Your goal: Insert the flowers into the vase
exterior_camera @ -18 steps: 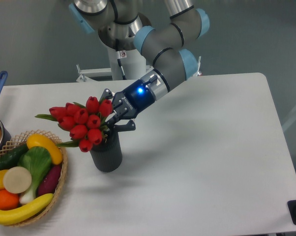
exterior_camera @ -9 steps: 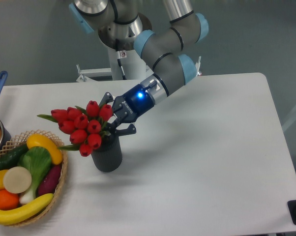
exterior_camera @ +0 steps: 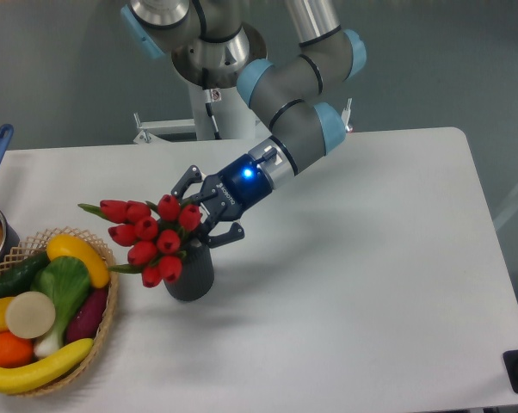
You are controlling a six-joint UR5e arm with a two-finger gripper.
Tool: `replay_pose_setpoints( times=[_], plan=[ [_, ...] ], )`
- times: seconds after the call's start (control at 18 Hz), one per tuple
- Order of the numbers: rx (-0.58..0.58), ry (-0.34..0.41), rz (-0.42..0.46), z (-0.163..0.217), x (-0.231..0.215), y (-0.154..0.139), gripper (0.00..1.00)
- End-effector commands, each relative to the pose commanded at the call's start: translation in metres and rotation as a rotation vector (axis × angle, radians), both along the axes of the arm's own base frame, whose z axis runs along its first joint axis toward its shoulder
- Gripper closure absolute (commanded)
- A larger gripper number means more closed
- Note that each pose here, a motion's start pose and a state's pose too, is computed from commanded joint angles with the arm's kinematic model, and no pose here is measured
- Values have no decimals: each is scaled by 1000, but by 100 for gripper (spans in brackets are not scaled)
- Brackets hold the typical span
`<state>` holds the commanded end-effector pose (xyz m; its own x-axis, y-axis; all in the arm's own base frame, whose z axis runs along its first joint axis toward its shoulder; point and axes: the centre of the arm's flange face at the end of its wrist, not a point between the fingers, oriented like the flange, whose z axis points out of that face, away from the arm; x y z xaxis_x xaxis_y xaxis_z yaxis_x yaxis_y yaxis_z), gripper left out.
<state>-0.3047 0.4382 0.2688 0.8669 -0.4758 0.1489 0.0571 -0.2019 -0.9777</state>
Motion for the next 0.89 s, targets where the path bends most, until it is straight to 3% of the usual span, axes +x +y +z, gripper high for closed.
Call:
replay_pose_setpoints(
  times=[0.28, 0.44, 0.56, 0.72, 0.89],
  plan=[
    [-12, 70, 32, 14, -13, -14, 0],
    [-118, 246, 64, 36, -26, -35, 0],
    [-178, 324, 110, 53, -40, -53, 0],
    [-212, 430, 203, 87, -60, -89, 0],
    [-318, 628, 314, 128, -83, -141, 0]
  ],
)
